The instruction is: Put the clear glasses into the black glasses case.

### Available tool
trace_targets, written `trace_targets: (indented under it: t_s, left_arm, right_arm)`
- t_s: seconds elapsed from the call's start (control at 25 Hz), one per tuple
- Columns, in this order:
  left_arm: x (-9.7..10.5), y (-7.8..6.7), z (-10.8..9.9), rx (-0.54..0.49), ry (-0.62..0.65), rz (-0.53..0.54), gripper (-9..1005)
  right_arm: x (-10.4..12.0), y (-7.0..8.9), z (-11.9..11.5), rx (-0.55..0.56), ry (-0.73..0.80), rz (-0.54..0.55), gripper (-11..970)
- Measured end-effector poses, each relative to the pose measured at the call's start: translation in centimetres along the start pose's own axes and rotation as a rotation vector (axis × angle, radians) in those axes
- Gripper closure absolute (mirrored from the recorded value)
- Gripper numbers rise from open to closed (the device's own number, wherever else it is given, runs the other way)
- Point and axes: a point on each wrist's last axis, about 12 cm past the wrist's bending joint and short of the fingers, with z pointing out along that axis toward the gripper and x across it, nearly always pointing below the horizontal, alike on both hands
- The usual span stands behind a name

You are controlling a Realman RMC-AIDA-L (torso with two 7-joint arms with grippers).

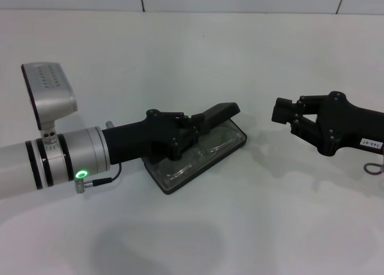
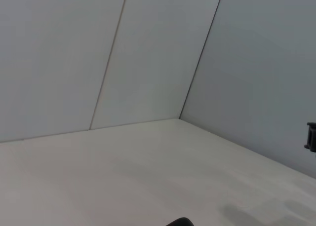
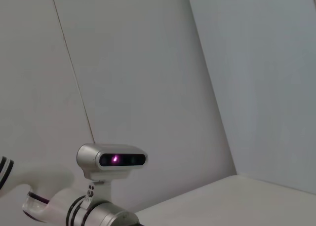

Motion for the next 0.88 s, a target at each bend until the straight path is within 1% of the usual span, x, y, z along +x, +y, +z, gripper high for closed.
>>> trace_targets:
  t_s: [0.12,0.32,0.52,0.68,0.76,0.8,0.88]
  left_arm:
    - [0.3,-0.1,-0.1,0.002,0.007,-0.006,840]
    - [1.1,-0.8,0.2,0.039,0.063,0.005,839]
    - [1.1,-0.9,0.2,0.045,0.068,0.018,839]
    - [-0.6,-1.2,-0.4,0.09,-0.034,0.042,840]
    - [-1.9,-1.7,-1.2,0.136,-0.108,0.096,840]
    - [-2.7,-2.1,-1.8,0.162,-0.144,0.141,840]
    - [-3.9,-2.6,-2.8,0.19,-0.182,0.218,840]
  right_arm:
    - [0.0,-0.1,0.0,0.007,0.003,-0.001,799]
    - [0.0,-0.2,0.1,0.011,0.005,-0.002,798]
    - [-0.1,-0.2,0.1,0.009,0.004,-0.004,797]
    - [-0.1,-0.2,0.1,0.01,0.005,-0.004,796]
    - [0.0,-0.2,0.0,0.012,0.005,-0.003,796]
    - [0.0,-0.2,0.0,0.012,0.006,-0.002,796]
    - [-0.1,-0.2,0.0,0.011,0.005,-0.004,795]
